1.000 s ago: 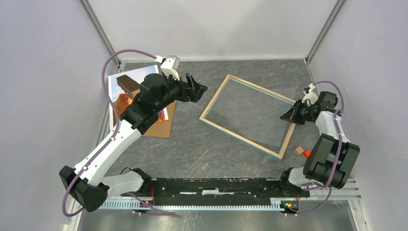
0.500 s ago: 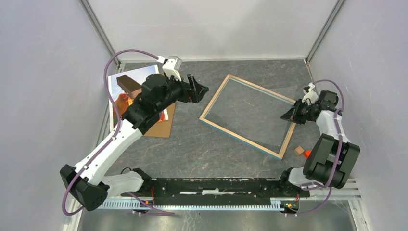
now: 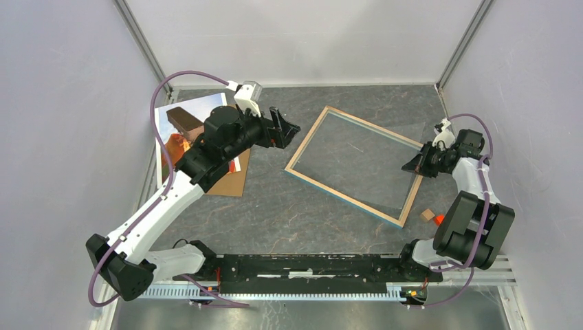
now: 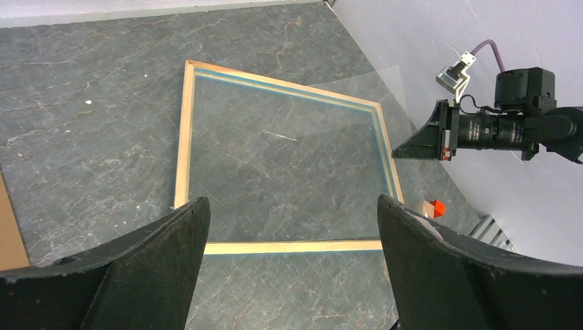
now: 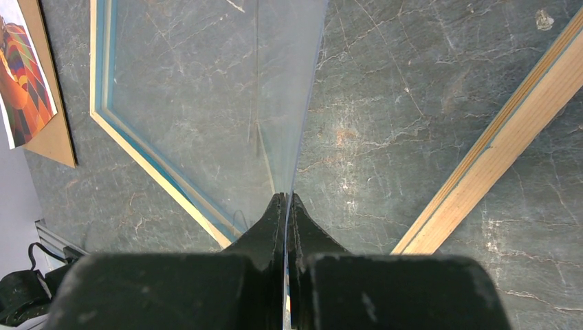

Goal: Put the photo into the frame

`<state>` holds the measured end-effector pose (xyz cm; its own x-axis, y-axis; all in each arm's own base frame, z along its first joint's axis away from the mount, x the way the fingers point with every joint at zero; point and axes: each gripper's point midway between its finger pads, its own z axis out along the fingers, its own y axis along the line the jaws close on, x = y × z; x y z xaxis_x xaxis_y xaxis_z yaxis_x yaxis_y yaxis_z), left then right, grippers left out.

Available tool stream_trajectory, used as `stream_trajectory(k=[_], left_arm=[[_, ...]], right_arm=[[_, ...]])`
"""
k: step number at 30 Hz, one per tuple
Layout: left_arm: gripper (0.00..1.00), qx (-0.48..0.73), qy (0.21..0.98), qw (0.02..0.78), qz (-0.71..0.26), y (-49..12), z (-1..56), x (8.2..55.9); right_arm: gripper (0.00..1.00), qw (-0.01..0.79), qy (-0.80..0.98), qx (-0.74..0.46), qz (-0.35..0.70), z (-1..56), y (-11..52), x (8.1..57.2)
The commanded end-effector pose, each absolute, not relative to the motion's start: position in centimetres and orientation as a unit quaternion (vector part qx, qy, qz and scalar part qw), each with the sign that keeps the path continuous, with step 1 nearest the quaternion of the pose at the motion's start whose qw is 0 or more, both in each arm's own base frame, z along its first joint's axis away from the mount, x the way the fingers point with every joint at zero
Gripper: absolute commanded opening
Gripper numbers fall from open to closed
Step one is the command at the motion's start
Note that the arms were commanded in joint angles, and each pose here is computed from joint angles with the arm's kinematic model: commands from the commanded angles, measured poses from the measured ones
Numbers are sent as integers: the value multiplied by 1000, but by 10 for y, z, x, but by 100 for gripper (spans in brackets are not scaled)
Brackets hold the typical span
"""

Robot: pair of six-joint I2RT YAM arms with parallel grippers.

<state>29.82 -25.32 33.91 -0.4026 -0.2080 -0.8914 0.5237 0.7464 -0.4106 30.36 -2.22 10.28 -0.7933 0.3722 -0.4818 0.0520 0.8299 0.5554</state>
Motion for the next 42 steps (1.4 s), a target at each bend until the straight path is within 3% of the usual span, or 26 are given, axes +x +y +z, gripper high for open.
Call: stream_trajectory(k=[1,42], left_arm=[[97,99,758,545,-344,-254,345,299],[98,105,763,545,-332,-256,340,299]], right_arm=[[0,332,906,95,245,119,-32,313],[0,327,902,76,271,115,-18,315]])
